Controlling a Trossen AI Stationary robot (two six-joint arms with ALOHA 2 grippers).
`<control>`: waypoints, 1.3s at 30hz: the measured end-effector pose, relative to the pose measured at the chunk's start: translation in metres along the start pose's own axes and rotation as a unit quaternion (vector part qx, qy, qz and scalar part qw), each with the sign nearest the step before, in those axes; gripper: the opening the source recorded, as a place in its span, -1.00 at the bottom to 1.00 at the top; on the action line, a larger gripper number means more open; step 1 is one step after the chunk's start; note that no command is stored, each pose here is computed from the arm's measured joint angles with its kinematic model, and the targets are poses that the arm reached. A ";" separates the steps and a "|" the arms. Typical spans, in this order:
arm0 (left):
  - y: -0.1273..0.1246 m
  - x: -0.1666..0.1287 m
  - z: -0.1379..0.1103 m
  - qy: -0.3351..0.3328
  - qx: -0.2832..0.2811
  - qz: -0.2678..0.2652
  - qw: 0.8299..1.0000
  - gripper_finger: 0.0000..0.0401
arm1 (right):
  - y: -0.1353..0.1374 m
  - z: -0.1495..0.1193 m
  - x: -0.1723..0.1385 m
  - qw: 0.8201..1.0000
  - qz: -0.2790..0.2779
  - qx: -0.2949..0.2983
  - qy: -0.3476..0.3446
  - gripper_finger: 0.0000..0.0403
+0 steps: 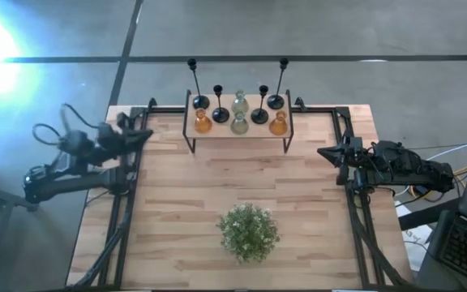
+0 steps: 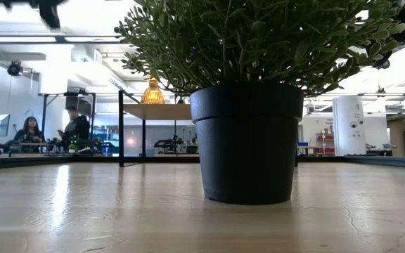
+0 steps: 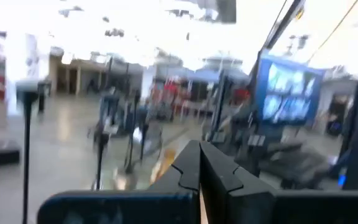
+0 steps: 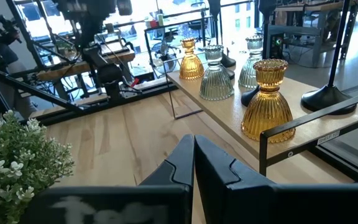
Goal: Pick & Place candle stick holders
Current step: Return to Home Position
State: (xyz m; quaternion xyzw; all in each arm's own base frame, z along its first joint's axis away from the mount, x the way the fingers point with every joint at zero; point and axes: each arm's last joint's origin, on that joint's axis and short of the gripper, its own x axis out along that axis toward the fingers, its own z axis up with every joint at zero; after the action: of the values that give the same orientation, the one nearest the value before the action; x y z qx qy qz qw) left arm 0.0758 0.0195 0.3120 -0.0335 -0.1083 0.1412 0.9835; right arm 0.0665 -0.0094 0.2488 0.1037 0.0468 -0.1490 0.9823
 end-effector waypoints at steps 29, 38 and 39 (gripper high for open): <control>0.007 -0.021 -0.082 0.088 -0.149 0.012 0.985 -1.00 | 0.000 -0.001 0.000 1.000 -0.001 -0.001 0.003 -0.96; 0.004 -0.019 -0.092 0.094 -0.166 0.004 0.982 -1.00 | 0.000 0.000 0.000 1.000 -0.001 -0.001 0.002 -0.96; 0.004 -0.019 -0.094 0.096 -0.163 0.008 0.982 -1.00 | 0.000 0.000 0.000 1.000 -0.001 -0.001 0.002 -0.96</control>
State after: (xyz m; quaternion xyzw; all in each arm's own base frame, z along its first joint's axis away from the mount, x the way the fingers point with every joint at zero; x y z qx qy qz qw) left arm 0.0777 0.0142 0.2166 -0.2074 -0.0348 0.1254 0.9696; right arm 0.0663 -0.0094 0.2483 0.1034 0.0491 -0.1495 0.9821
